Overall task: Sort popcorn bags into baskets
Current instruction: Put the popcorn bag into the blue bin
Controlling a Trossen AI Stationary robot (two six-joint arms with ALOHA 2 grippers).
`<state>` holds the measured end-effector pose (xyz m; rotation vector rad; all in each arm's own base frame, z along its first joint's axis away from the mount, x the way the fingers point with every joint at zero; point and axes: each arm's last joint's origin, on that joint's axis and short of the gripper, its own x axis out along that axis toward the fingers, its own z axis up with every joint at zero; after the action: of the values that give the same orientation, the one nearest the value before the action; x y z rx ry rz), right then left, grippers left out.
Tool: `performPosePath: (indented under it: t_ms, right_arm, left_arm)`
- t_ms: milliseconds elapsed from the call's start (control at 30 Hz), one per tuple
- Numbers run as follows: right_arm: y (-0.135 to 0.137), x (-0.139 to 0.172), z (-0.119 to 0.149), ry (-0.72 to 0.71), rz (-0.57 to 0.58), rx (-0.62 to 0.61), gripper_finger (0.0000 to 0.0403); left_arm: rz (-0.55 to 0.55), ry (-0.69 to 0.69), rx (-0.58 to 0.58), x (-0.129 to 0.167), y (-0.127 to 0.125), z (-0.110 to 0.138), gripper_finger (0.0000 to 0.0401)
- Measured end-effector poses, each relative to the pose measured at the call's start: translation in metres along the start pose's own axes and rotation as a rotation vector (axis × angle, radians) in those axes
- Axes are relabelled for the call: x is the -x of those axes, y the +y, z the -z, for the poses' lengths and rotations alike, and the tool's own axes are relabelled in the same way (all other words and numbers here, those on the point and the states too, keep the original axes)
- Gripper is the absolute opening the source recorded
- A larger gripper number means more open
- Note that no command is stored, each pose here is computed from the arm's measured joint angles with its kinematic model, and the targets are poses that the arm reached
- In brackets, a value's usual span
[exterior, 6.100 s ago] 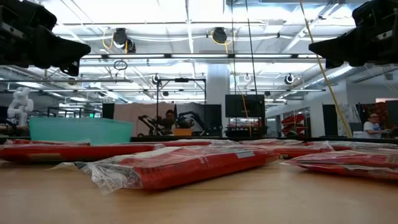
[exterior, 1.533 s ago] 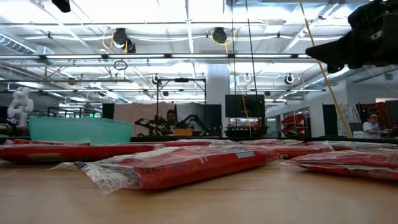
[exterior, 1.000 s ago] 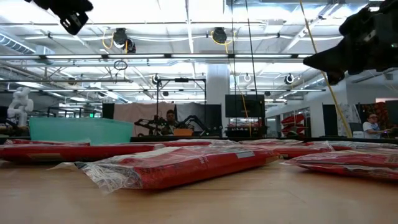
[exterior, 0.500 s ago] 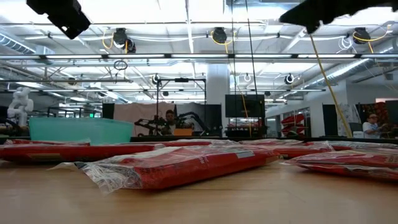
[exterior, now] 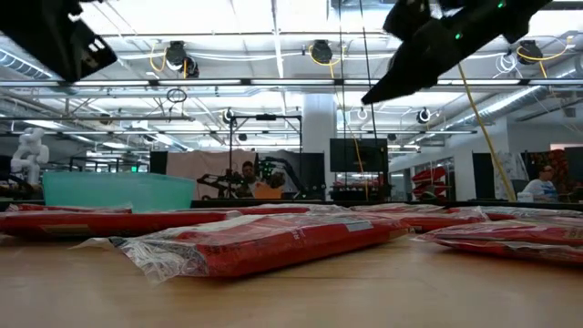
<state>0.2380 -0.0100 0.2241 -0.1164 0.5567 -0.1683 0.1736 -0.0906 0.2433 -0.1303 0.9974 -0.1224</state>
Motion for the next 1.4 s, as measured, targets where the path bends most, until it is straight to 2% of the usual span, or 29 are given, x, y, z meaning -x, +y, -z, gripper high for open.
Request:
performPosePath:
  t_ms: [100, 300, 433, 567, 767, 933, 1133, 1233, 1400]
  right_arm:
    - [-0.001, -0.011, 0.002, 0.007, -0.01, 0.017, 0.0]
    - [-0.002, -0.022, 0.005, 0.014, -0.003, 0.037, 0.0]
    - [-0.001, -0.023, 0.003, -0.006, -0.003, 0.034, 0.0]
    - [-0.002, -0.023, 0.004, -0.005, -0.003, 0.025, 0.0]
    - [0.001, -0.024, 0.009, 0.012, -0.04, 0.013, 0.0]
    - [0.001, -0.025, 0.018, 0.039, -0.031, 0.018, 0.0]
    - [0.002, -0.025, 0.022, 0.015, -0.027, 0.029, 0.0]
    - [0.002, -0.026, 0.024, -0.052, -0.02, 0.023, 0.0]
    - [0.003, -0.025, 0.034, -0.169, -0.007, 0.027, 0.0]
  left_arm:
    - [-0.018, 0.064, -0.036, -0.014, -0.008, 0.003, 0.0118]
    - [-0.142, 0.226, -0.125, -0.042, -0.017, 0.018, 0.0193]
    - [-0.228, 0.338, -0.181, -0.059, -0.021, 0.029, 0.0213]
    - [-0.275, 0.406, -0.161, -0.073, -0.025, 0.037, 0.0226]
    - [-0.306, 0.456, -0.174, -0.087, -0.029, 0.045, 0.0259]
    - [-0.341, 0.441, -0.194, -0.087, -0.031, 0.047, 0.0286]
    - [-0.412, 0.445, -0.24, -0.084, -0.028, 0.053, 0.0284]
    - [-0.427, 0.432, -0.266, -0.088, -0.024, 0.058, 0.027]
    - [-0.391, 0.398, -0.342, -0.098, -0.016, 0.073, 0.0233]
